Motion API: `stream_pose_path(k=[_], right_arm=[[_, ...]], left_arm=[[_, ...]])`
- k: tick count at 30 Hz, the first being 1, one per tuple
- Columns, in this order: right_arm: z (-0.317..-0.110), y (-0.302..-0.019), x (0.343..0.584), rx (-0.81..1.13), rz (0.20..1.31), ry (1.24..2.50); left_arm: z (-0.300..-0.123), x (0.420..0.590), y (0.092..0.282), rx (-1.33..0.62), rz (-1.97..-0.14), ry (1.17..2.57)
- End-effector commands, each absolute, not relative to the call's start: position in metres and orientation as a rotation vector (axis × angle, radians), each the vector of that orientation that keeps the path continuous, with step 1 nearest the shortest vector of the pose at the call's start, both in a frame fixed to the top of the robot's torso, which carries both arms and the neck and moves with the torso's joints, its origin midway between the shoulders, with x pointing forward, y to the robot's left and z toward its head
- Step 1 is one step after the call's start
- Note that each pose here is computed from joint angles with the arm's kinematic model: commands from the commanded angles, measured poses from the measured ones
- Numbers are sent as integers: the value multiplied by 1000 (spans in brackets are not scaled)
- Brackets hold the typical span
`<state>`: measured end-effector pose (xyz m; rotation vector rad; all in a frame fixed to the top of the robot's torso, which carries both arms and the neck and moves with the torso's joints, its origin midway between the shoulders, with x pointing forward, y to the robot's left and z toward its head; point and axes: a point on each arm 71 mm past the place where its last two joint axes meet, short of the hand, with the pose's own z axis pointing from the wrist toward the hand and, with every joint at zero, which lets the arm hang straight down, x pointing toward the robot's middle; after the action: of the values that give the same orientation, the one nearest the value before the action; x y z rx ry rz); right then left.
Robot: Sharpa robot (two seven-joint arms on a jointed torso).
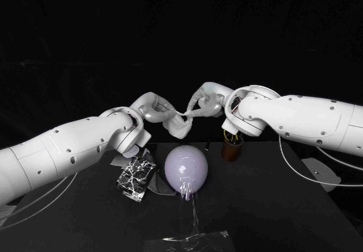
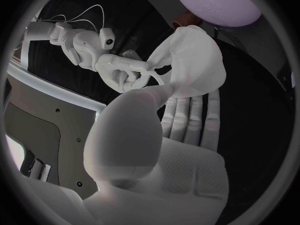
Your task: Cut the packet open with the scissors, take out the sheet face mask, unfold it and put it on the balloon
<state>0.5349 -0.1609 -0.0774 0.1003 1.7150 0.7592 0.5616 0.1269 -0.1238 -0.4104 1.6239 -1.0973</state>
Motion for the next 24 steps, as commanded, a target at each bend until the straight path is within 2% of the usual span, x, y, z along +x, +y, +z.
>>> stream_pose_path(k=[1, 4, 9, 15, 24], right_arm=[[-81, -160, 536, -133, 491, 1800], [-76, -157, 537, -189, 427, 1771], [-69, -155, 537, -199, 398, 1693], [-62, -158, 535, -163, 414, 1614], [-58, -159, 534, -93, 466, 1560]], left_arm=[[-121, 561, 124, -396, -1116, 1604], [-121, 561, 124, -403, -1126, 1599], [-122, 561, 123, -400, -1133, 1614], [-125, 560, 123, -374, -1132, 1657], [-128, 559, 122, -350, -1129, 1708]])
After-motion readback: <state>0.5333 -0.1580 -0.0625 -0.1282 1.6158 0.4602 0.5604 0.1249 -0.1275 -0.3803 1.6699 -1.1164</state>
